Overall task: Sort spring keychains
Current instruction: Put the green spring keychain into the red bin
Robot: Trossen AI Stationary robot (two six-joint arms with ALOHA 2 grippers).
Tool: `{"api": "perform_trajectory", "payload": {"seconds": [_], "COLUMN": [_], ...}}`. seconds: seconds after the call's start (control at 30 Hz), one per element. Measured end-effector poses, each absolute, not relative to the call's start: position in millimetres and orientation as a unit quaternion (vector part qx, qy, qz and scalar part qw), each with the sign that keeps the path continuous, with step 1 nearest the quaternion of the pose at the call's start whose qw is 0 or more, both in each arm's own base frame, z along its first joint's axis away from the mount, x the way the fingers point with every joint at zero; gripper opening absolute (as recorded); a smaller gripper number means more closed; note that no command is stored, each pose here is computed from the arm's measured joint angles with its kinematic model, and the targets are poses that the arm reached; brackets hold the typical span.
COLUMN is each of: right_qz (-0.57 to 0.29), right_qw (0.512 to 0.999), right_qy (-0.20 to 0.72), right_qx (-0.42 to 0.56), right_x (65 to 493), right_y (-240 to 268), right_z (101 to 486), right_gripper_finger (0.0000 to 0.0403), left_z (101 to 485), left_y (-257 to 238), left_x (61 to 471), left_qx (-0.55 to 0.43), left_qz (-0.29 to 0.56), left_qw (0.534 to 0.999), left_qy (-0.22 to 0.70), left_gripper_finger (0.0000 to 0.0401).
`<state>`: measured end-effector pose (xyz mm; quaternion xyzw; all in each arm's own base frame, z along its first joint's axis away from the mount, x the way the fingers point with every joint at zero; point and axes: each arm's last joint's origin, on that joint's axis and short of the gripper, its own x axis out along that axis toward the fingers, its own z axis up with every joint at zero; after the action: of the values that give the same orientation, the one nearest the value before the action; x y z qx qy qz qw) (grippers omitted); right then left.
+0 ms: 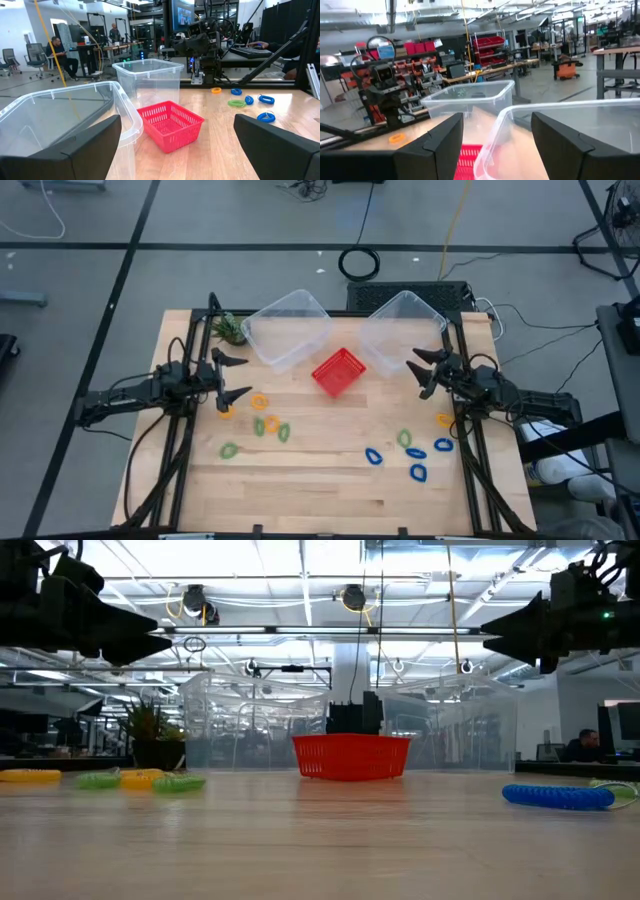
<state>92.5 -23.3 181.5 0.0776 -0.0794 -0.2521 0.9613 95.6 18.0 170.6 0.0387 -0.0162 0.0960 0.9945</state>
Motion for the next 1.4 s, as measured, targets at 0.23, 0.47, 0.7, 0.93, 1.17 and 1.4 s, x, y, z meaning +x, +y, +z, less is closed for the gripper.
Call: {"api": "perform_trajectory", "payload": {"seconds": [0.23, 0.47, 0.7, 0.93, 1.17, 1.4], "right_qz": [-0.283, -0.288, -0.301, -0.263, -0.24, -0.208], "right_qw": [0.955, 0.951, 0.938, 0.931, 0.916, 0.89], "right_qy": [-0.053, 0.025, 0.11, 0.193, 0.273, 0.351], "right_qx": [0.078, 0.107, 0.134, 0.163, 0.169, 0.202], "right_x": [89, 99, 108, 115, 119, 126], "right_y": [-24, -26, -27, -24, -23, -20], "right_z": [232, 282, 318, 350, 367, 386], "right_gripper_finger": [0.0235, 0.027, 0.0306, 0.0306, 0.0289, 0.0292], "left_z": [171, 171, 171, 170, 171, 171], "left_y": [18, 18, 18, 18, 18, 18], "left_x": [96, 96, 96, 96, 96, 96], "left_qx": [0.039, 0.039, 0.039, 0.039, 0.039, 0.039], "left_qz": [0.096, 0.095, 0.094, 0.094, 0.094, 0.094], "left_qw": [0.994, 0.995, 0.995, 0.995, 0.995, 0.995], "left_qy": [-0.016, -0.016, -0.016, -0.016, -0.016, -0.016], "left_gripper_finger": [0.0395, 0.0395, 0.0395, 0.0395, 0.0395, 0.0395]}}
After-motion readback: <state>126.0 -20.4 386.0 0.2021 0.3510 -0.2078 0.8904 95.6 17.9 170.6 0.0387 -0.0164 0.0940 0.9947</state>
